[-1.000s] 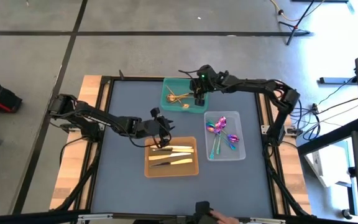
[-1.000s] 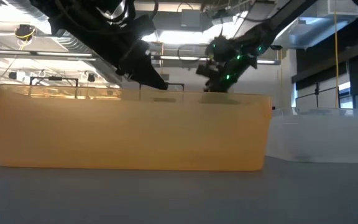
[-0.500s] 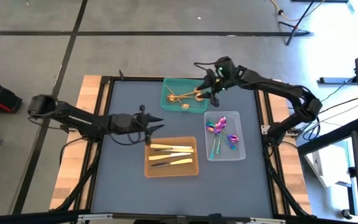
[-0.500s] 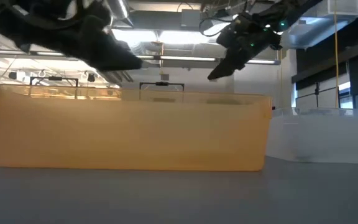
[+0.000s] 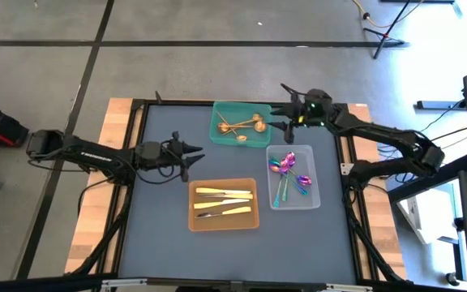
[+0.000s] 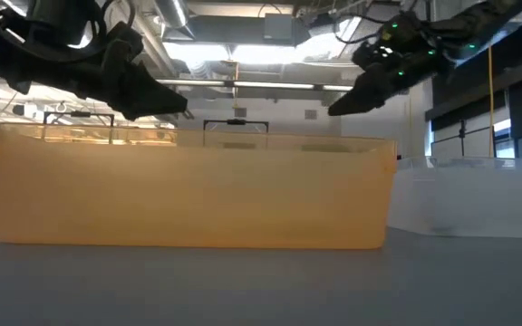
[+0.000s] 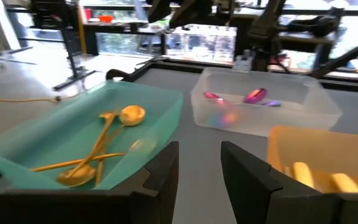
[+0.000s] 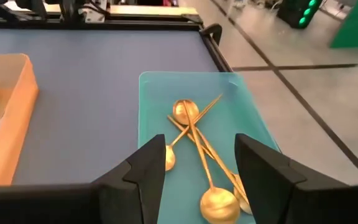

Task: Sort silverware by color (type)
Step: Return to Home Position

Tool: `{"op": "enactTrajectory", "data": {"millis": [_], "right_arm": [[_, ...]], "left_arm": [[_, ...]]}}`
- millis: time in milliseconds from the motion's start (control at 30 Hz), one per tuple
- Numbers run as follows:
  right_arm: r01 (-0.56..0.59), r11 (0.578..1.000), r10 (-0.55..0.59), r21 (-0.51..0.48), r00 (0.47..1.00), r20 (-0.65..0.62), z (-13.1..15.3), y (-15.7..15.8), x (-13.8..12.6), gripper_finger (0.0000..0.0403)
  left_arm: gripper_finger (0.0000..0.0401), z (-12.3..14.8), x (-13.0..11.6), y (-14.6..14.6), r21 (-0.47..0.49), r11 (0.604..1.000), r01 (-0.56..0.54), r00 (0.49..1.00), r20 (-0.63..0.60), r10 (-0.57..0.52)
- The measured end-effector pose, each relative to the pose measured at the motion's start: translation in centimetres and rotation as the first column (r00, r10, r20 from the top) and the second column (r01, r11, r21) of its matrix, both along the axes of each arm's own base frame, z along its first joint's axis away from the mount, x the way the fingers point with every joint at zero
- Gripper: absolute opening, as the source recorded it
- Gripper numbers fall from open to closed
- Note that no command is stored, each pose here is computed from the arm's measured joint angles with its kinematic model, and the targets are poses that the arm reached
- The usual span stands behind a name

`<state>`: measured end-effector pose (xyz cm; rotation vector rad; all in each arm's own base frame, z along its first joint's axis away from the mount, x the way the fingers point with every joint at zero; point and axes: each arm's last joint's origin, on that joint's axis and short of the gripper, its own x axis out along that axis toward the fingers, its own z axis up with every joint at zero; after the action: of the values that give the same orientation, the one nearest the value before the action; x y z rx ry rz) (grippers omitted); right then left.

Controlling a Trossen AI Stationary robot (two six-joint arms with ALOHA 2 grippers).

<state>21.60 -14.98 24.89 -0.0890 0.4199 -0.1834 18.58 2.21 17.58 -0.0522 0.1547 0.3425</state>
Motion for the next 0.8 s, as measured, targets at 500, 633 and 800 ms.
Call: {"op": "enactTrajectory", "data": {"millis": [500,633,800], "right_arm": [[0.039,0.998,-0.025,-0.052,0.972,0.234,-3.4,4.0,-5.2,0.0182],[0.041,0.996,-0.016,-0.084,0.960,0.278,-3.4,4.7,-6.1,0.0182],[0.045,0.997,-0.025,-0.062,0.958,0.286,-3.6,5.0,-6.6,0.0182]], "left_arm": [[0.0114,0.0,0.0,0.3,0.018,0.999,0.042,0.999,-0.007,-0.042],[0.0114,-0.9,-0.8,0.2,0.027,0.998,0.049,0.999,0.023,-0.049],[0.0114,-2.1,-2.8,-0.1,0.038,0.997,0.070,0.987,0.139,-0.075]]}}
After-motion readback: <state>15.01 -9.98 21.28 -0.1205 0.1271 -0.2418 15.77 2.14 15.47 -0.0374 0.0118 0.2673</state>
